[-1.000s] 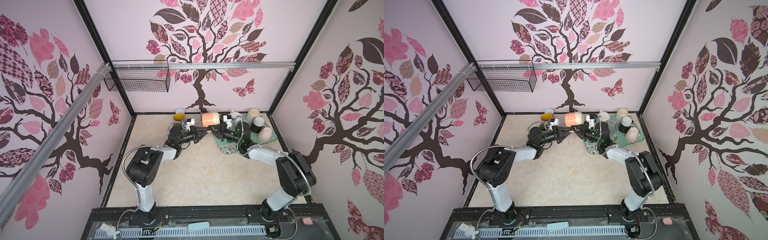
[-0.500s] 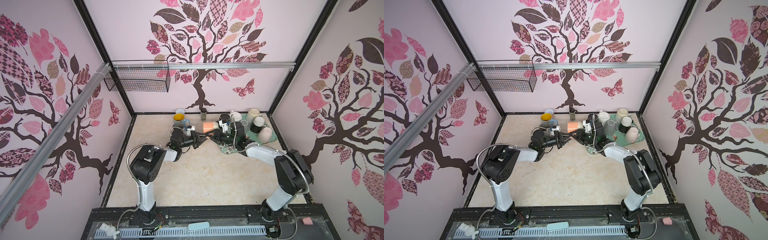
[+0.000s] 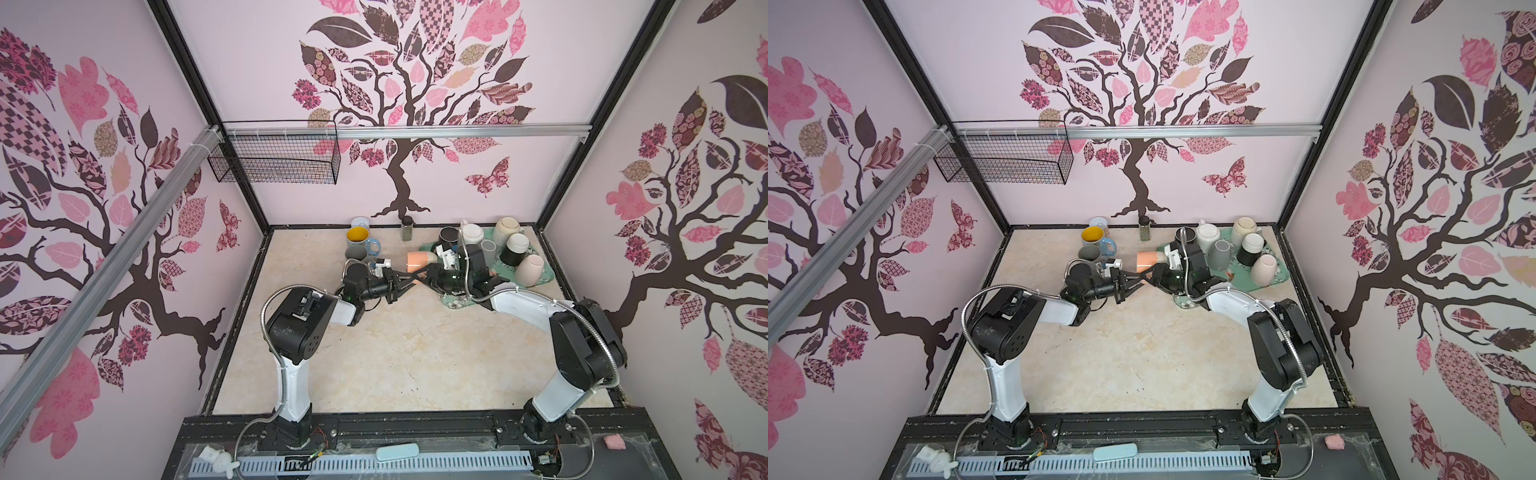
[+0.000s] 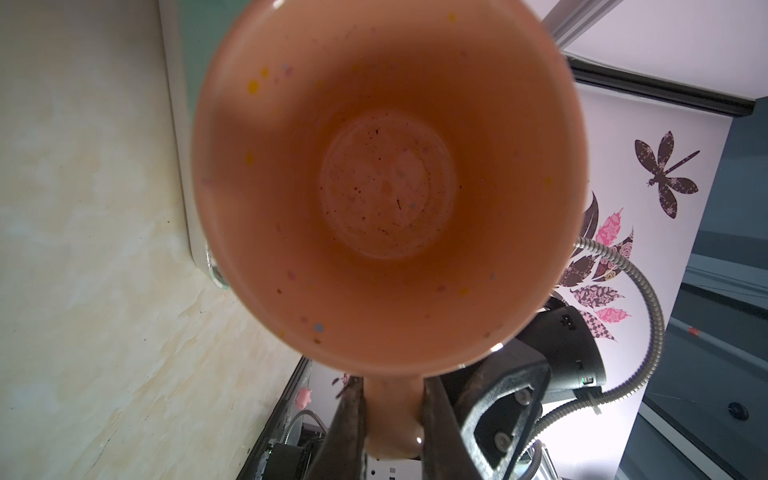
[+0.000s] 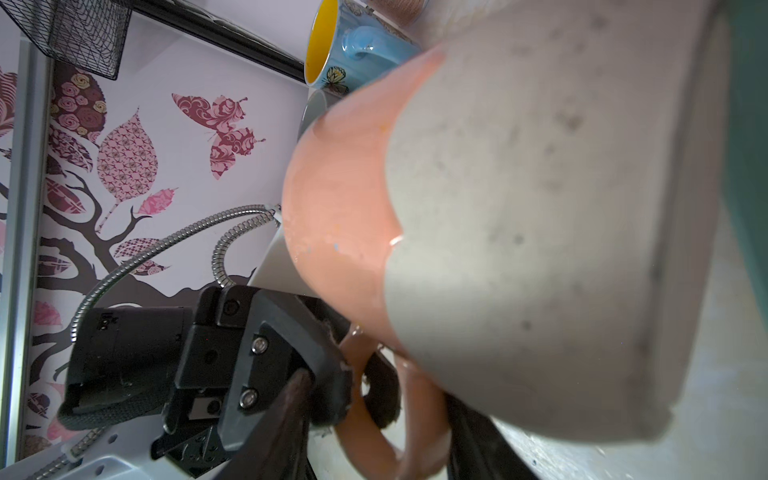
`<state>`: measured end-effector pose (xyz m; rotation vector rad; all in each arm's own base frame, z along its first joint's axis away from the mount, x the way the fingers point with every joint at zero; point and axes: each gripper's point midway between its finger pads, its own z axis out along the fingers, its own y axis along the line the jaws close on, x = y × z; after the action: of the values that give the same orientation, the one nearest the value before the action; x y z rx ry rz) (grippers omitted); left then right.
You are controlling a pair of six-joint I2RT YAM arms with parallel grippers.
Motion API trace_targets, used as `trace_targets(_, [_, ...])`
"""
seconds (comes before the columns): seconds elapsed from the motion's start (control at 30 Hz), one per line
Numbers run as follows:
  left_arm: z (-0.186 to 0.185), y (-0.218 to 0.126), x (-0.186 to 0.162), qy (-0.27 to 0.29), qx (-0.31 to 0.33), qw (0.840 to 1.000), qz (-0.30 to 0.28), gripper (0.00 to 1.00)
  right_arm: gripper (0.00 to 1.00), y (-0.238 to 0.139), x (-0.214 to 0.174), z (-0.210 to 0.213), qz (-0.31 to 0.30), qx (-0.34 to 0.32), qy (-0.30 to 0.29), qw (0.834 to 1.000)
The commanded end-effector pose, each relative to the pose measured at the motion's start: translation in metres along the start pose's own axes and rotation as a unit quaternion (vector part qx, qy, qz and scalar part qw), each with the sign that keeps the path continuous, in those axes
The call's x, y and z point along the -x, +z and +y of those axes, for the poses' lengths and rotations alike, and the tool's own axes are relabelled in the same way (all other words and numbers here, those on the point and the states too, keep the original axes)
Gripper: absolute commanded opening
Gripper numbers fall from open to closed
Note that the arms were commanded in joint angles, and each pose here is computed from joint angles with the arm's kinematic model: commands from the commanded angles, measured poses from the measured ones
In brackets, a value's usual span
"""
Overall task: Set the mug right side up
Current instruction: 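Tilt the pink mug toward the left gripper while the left grips its handle, then carry the pink mug beside the grey mug with the left while the right retracts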
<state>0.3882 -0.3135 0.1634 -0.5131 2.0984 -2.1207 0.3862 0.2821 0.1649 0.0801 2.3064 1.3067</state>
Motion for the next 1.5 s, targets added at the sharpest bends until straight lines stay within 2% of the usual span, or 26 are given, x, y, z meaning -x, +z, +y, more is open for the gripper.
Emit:
trace_targets(0.0, [-0.028,-0.004,0.001,0.052,-0.049,0.997,-0.008,0.00,0.52,-0.001,0.006,0.018,-0.003,0.008,-0.032,0.999])
trace_targets(0.27, [-0.020,-0.007,0.002,0.048,-0.040,0.998,-0.015,0.00,0.53,-0.006,0.009,0.026,-0.008,0.013,-0.046,0.999])
trace_targets(0.57, [-0.005,-0.017,0.002,0.050,0.004,0.998,-0.032,0.00,0.55,-0.018,0.014,0.040,-0.017,0.012,-0.076,0.997])
trace_targets(0.77, [0.012,-0.033,0.005,0.044,0.049,0.996,-0.053,0.00,0.55,-0.027,0.017,0.047,-0.028,0.012,-0.090,0.995])
trace_targets(1.03, [0.015,-0.064,0.000,0.090,0.135,0.984,-0.075,0.00,0.56,-0.032,0.017,0.049,-0.033,0.013,-0.097,0.995])
trace_targets(1.13, [0.017,-0.081,-0.003,0.122,0.200,0.968,-0.089,0.00,0.56,-0.035,0.017,0.051,-0.035,0.014,-0.100,0.994])
trace_targets(1.2, [0.024,-0.100,-0.004,0.139,0.266,0.948,-0.103,0.00,0.56,-0.037,0.018,0.051,-0.037,0.015,-0.101,0.994])
trace_targets(1.37, [0.018,-0.136,-0.004,0.191,0.359,0.903,-0.141,0.00,0.57,-0.043,0.020,0.049,-0.043,0.016,-0.099,0.994])
trace_targets(1.47, [0.022,-0.157,-0.003,0.202,0.410,0.875,-0.160,0.00,0.57,-0.044,0.020,0.048,-0.043,0.019,-0.098,0.994])
